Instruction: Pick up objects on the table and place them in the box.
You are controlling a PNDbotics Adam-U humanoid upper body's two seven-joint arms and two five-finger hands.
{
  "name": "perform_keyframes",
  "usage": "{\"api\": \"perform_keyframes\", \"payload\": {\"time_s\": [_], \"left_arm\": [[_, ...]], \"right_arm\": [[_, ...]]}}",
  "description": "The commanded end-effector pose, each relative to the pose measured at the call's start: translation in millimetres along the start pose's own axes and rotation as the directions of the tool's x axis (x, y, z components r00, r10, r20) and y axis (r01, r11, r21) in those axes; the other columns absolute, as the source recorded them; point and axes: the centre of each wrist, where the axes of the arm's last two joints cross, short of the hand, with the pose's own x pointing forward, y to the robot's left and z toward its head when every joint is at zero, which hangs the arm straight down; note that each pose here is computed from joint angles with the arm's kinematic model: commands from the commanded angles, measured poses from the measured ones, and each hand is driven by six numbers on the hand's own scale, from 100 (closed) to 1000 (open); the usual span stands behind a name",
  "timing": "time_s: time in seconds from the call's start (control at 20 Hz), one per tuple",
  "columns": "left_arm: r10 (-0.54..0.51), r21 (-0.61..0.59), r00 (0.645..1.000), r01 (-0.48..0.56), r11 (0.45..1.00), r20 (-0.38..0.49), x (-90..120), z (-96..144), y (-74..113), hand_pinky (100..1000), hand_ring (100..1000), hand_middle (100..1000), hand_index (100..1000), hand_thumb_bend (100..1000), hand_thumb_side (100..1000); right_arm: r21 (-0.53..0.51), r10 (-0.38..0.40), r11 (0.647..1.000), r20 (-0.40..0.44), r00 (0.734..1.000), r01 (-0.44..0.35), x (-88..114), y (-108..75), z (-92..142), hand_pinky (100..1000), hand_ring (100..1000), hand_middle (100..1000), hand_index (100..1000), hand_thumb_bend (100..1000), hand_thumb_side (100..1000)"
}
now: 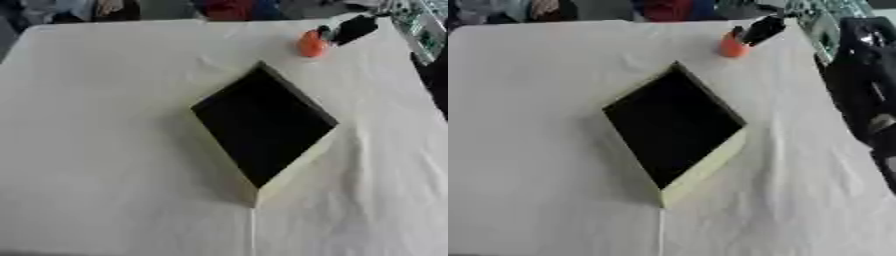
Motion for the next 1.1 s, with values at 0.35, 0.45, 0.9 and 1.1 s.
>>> {"api": "perform_keyframes", "payload": {"time_s": [0.35,0.45,0.9,1.1], "left_arm": [[0.000,-0.001,1.000,0.000,1.000,0.030,6.7,-6.0,1.6,639,693,742,805,100,672],[0.000,0.000,1.000,0.000,1.000,0.030,6.7,-6.0,1.5,639,693,742,806,100,671],[0.003,0.004,1.000,-0.003,1.000,0.031,6.8,-6.5,1.4,639,691,739,807,100,670],[0.004,0.007,1.000,-0.005,1.000,0.029,6.8,-6.5,1.5,639,691,737,807,100,668]], "right_arm": [[0.042,0.092,0.995,-0.043,0.995,-0.090,-5.6,-20.8,7.0,1000,1000,934,1000,100,691],[0.063,0.090,0.994,-0.048,0.995,-0.087,-7.1,-20.4,6.7,991,985,928,1000,100,568],[0.104,0.074,0.992,-0.057,0.996,-0.067,-3.1,-25.0,4.9,971,947,912,1000,100,309],[0.087,0.079,0.993,-0.050,0.996,-0.074,0.5,-28.3,4.5,967,940,906,1000,100,239]]}}
